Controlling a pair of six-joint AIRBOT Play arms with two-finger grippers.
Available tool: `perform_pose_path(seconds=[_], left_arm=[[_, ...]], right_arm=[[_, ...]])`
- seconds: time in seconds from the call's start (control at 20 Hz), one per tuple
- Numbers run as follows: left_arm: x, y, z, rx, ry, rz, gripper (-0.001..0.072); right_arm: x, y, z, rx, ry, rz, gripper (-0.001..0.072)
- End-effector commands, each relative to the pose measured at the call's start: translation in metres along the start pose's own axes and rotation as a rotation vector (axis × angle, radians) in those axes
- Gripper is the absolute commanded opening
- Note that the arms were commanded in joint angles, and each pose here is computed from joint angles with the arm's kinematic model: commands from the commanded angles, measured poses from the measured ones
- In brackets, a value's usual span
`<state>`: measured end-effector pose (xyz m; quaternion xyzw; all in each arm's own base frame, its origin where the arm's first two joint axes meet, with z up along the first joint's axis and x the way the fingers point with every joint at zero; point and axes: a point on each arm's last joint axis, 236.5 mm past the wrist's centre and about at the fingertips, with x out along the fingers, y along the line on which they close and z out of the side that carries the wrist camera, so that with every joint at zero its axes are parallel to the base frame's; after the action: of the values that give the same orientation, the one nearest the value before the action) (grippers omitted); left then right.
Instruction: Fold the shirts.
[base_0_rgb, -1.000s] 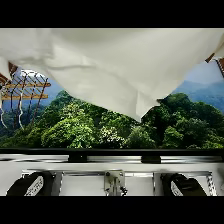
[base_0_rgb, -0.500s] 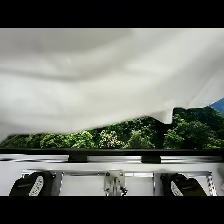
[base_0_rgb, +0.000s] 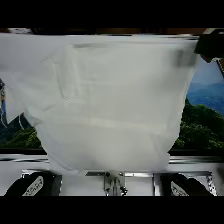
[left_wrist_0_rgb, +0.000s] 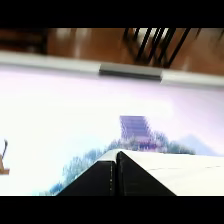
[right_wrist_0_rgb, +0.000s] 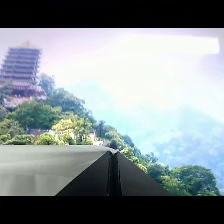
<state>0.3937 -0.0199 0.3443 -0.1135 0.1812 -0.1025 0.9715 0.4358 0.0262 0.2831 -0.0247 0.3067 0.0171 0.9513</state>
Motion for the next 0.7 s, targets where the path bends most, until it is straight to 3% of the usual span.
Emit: perform_pose_path(seconds=[0.0, 0.35, 0.4, 0.45, 0.5, 0.55, 0.6, 0.65], left_arm=[[0.094, 0.051, -0.074, -0.123, 0.239, 0.022, 0.0036], [0.223, 0.084, -0.195, -0.353, 0.464, -0.015, 0.0036], [0.234, 0.083, -0.214, -0.366, 0.504, -0.019, 0.0037], [0.241, 0.08, -0.231, -0.372, 0.539, -0.024, 0.0039], [0.247, 0.077, -0.244, -0.376, 0.569, -0.029, 0.0099], [0.249, 0.075, -0.254, -0.379, 0.595, -0.034, 0.0246], [0.248, 0.073, -0.258, -0.379, 0.612, -0.039, 0.0475], [0.244, 0.072, -0.257, -0.377, 0.626, -0.045, 0.063]], right_arm=[[0.122, 0.004, -0.041, 0.065, 0.145, -0.017, 0.0047], [0.251, 0.045, -0.13, 0.325, 0.352, 0.075, 0.0048], [0.258, 0.05, -0.139, 0.341, 0.377, 0.086, 0.0072], [0.264, 0.054, -0.146, 0.355, 0.396, 0.096, 0.0195], [0.265, 0.055, -0.15, 0.358, 0.406, 0.1, 0.0444], [0.263, 0.056, -0.15, 0.337, 0.412, 0.109, 0.0514], [0.256, 0.053, -0.149, 0.3, 0.421, 0.115, 0.0514], [0.245, 0.048, -0.15, 0.243, 0.438, 0.121, 0.0514]])
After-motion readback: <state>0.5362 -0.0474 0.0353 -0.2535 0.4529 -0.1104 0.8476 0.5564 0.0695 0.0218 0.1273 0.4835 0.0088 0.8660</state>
